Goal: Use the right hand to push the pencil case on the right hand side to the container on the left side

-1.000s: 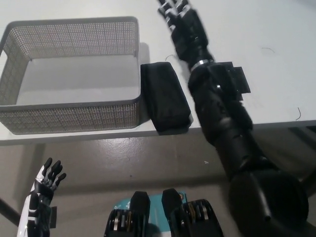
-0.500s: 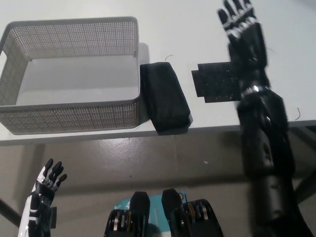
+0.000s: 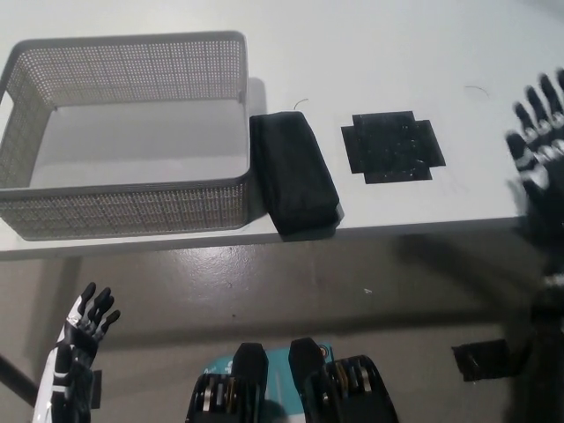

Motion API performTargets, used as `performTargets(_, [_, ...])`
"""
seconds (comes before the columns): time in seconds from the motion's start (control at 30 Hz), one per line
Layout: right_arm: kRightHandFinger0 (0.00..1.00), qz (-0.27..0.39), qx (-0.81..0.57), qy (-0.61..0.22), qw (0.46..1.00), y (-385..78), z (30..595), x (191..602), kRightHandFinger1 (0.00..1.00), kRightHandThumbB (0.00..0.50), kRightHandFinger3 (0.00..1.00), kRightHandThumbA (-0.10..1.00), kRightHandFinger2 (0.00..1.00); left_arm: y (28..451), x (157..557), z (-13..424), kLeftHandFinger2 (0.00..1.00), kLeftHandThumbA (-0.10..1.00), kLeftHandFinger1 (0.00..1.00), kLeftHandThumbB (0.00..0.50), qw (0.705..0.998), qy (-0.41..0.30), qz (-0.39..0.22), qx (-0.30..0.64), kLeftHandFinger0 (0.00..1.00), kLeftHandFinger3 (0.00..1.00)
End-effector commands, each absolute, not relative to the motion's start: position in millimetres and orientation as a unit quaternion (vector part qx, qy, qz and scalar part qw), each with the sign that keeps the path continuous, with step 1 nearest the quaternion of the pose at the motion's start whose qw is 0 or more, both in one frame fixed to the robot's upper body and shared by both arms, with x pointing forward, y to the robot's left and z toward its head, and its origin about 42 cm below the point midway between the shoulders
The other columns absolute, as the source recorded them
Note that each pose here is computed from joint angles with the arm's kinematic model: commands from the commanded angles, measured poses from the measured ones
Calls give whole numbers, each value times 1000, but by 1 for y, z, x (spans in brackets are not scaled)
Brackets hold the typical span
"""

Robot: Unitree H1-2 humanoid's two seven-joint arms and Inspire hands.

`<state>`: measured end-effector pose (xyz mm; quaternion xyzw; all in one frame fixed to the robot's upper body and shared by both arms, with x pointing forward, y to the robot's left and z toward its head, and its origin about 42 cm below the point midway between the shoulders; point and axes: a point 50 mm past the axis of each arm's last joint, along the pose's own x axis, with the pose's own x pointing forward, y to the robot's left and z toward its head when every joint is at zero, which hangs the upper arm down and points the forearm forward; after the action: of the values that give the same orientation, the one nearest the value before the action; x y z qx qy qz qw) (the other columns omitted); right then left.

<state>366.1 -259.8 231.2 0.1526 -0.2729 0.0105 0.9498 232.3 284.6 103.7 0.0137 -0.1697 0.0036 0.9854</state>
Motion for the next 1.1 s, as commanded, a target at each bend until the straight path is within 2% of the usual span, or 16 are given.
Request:
performTargets(0.0, [1000,102,61,-394,912,-269,292,273,1000,263,1000,1000,1000,287,245,125,1000,1000,1000,422,974,-224,-8,29,1000,1000])
performTargets(0.13, [1000,98,65,-341,933,-273,262,265,1000,252,1000,1000,1000,289,247,126,1000,1000,1000,425,974,-227,-7,22,1000,1000])
performTargets(0.33, [1000,109,59,-279,952,-267,224,268,1000,183,1000,1000,1000,291,250,128,1000,1000,1000,416,973,-229,-7,27,1000,1000])
performTargets(0.37, [1000,112,59,-273,954,-266,218,269,1000,158,1000,1000,1000,291,251,129,1000,1000,1000,414,973,-231,-7,29,1000,1000])
performTargets(0.57, [1000,107,67,-222,967,-253,188,281,1000,161,1000,1000,1000,291,254,131,1000,1000,1000,408,972,-234,-8,26,1000,1000])
performTargets(0.8, [1000,113,84,-180,974,-242,163,305,1000,127,1000,1000,1000,291,258,132,1000,1000,1000,399,971,-236,-7,31,1000,1000])
performTargets(1.07, [1000,112,80,-162,977,-241,151,317,1000,133,1000,1000,1000,291,259,132,1000,1000,1000,398,971,-236,-9,29,1000,1000])
